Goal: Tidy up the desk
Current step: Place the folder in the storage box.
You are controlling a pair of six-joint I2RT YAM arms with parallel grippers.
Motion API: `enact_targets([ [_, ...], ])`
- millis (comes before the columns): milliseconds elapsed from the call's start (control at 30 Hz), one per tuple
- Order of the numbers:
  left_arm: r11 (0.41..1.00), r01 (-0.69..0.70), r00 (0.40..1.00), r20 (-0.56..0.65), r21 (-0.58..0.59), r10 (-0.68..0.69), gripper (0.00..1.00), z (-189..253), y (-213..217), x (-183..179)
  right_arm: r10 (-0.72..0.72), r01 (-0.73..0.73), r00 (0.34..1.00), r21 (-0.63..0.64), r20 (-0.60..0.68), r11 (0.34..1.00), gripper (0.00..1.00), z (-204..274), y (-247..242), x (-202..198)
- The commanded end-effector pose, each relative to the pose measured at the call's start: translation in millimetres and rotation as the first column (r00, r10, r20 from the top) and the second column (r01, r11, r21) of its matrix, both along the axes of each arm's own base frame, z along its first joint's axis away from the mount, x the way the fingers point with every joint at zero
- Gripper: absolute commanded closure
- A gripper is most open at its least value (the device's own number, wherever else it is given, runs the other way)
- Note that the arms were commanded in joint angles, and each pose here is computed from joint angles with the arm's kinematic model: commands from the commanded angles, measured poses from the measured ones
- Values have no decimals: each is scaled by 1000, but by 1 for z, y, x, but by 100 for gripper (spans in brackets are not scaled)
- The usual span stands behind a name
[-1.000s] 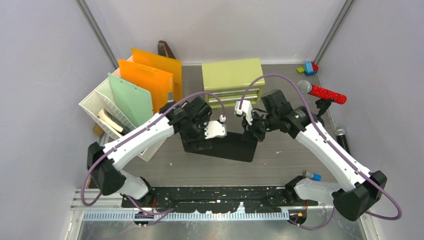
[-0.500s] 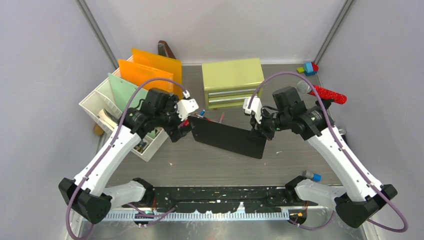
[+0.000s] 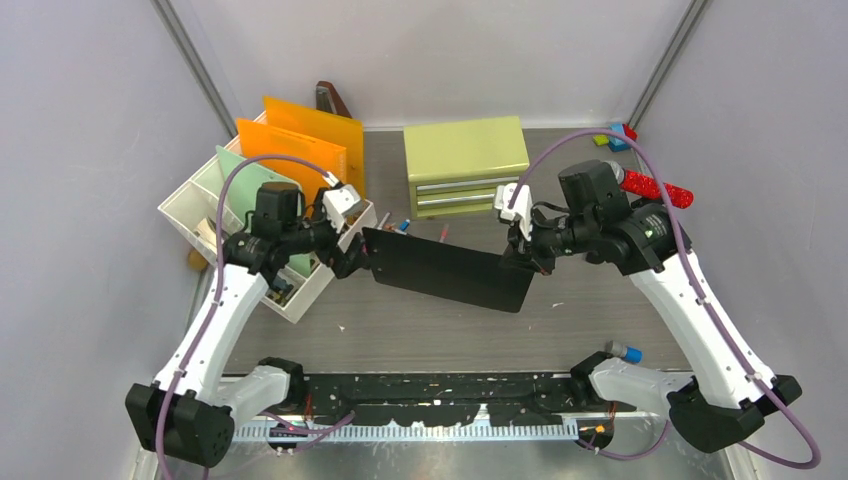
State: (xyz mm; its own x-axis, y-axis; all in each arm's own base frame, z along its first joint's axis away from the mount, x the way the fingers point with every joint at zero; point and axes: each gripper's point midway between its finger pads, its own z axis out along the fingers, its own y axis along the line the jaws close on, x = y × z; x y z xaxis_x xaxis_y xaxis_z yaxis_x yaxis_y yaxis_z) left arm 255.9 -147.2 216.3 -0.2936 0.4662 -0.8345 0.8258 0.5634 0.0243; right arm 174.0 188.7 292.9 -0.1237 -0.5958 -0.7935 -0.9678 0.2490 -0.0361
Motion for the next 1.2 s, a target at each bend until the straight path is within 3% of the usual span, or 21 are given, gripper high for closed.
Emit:
enact_targets([
  [0, 977, 108, 992, 80, -185, -95, 2, 28, -18, -3, 54, -57, 998, 99, 34, 993, 100, 32, 11, -7],
  [267, 906, 301, 954, 91, -297, -287, 6, 28, -39, -31, 69, -69, 998, 151, 2, 986, 100, 37, 18, -8],
  [400, 879, 333, 941, 71, -342, -330, 15, 28, -44, -40, 43, -43, 999, 172, 2, 984, 100, 37, 19, -1],
  [800, 859, 356, 926, 18, -369, -376, 65, 34, -45, -59, -29, 38, 998, 174, -52, 984, 100, 7, 25, 26],
  [1000, 880, 351, 928, -9, -321, -374, 96, 30, -39, -67, -46, 54, 998, 160, -53, 986, 99, 0, 24, 32],
  [1167, 910, 341, 936, 1, -234, -351, 100, 25, -28, -70, -60, 69, 996, 143, -65, 987, 96, -7, 24, 37],
])
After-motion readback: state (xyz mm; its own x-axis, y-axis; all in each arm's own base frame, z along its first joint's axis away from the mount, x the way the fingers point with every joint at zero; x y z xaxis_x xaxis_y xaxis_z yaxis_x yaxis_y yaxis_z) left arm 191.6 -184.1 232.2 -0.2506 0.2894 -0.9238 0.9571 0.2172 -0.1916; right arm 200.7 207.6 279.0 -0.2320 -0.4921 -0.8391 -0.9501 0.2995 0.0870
